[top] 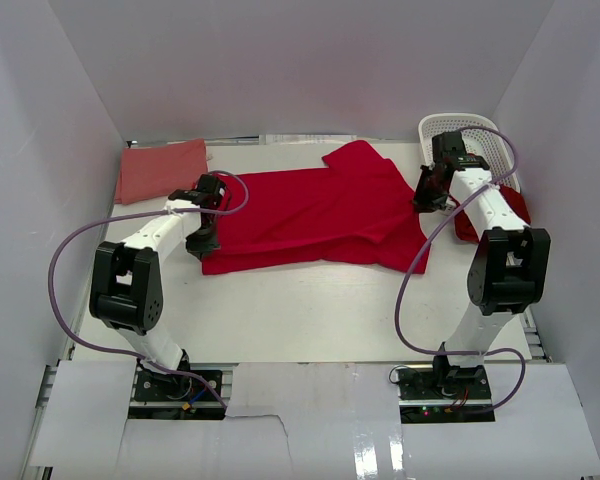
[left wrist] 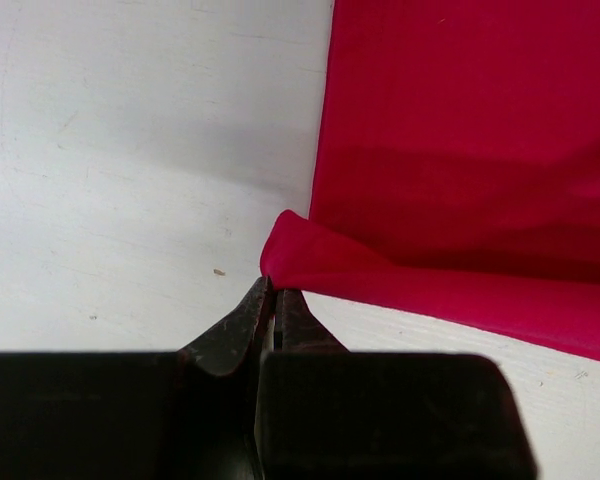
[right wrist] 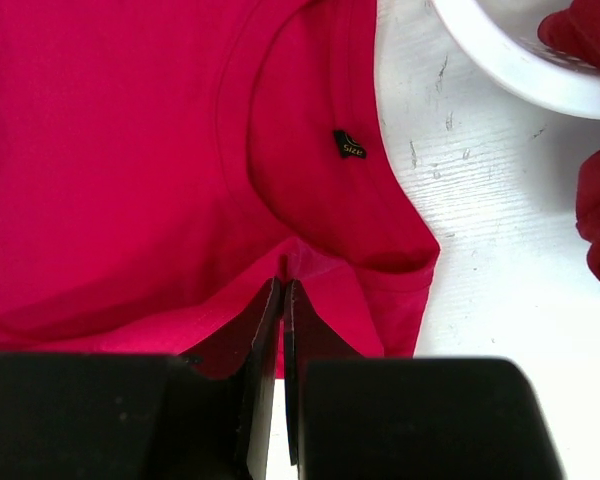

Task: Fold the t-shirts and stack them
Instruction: Fold the flattened tshirt in 1/3 of the way

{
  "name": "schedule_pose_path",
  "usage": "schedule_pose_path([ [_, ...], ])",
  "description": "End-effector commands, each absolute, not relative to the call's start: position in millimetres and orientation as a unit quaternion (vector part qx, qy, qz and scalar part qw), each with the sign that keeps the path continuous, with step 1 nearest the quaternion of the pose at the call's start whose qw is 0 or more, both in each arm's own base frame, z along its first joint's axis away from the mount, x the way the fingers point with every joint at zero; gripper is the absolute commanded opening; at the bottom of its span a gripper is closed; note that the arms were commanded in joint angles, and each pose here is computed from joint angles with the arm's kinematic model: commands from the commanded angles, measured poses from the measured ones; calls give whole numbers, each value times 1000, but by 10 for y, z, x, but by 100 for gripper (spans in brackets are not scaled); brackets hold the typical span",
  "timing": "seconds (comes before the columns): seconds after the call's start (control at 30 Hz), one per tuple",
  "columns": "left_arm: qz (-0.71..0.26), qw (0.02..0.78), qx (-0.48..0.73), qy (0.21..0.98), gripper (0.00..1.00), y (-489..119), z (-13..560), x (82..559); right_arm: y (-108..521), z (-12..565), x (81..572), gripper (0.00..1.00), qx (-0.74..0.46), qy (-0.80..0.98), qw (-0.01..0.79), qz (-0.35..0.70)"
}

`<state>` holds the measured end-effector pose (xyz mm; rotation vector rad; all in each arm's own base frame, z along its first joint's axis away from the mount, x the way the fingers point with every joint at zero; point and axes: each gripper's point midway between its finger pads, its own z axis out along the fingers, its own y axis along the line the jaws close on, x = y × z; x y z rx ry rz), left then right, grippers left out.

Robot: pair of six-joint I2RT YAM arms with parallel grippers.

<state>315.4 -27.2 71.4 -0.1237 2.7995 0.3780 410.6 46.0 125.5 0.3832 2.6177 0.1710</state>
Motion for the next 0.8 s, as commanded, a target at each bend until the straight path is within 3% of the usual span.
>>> schedule_pose_path([
  [0.0, 139, 184, -51, 972, 0, -226, 809, 3326, 462, 1355, 4257, 8, 137, 952, 266, 62],
  [0.77, 136, 184, -49, 972, 0, -236, 707, 3593, 622, 1327, 4587, 8, 127, 952, 270, 75],
])
